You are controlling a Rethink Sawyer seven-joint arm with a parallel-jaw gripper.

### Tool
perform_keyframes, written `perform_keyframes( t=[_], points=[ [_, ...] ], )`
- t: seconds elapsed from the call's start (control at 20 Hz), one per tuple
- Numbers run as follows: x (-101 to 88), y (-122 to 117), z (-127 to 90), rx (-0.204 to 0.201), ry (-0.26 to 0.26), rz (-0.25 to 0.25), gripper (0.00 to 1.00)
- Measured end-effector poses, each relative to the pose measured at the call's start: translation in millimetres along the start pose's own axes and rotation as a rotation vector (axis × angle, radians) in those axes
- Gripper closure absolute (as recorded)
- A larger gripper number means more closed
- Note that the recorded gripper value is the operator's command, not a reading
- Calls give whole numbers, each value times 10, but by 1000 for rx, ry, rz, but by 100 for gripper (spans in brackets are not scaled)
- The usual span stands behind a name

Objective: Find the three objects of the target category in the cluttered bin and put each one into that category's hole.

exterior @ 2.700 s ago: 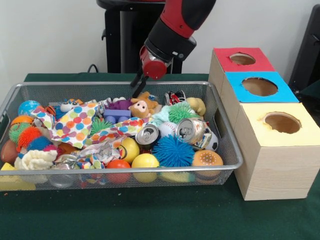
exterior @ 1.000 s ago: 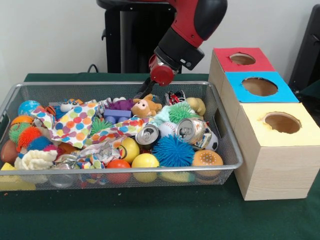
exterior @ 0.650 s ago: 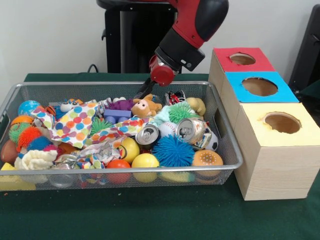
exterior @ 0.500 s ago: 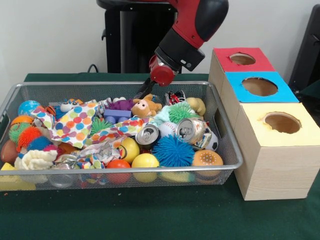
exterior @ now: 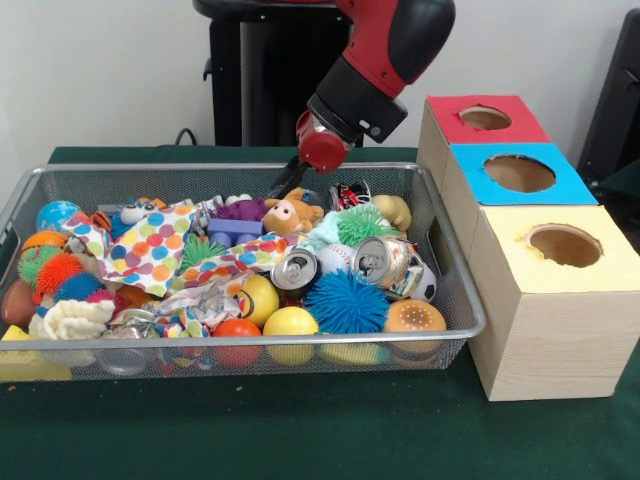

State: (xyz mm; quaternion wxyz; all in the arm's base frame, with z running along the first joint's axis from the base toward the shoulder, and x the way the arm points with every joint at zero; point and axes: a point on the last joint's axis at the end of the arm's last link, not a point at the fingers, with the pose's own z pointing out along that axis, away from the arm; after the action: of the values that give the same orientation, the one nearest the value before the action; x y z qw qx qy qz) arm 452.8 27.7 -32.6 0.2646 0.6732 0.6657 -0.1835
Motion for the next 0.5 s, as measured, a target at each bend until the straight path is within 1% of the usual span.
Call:
perform_keyframes(
  t=[0.5],
  points=[
    [8,-13,18,-13,-13,-13,0]
  ],
)
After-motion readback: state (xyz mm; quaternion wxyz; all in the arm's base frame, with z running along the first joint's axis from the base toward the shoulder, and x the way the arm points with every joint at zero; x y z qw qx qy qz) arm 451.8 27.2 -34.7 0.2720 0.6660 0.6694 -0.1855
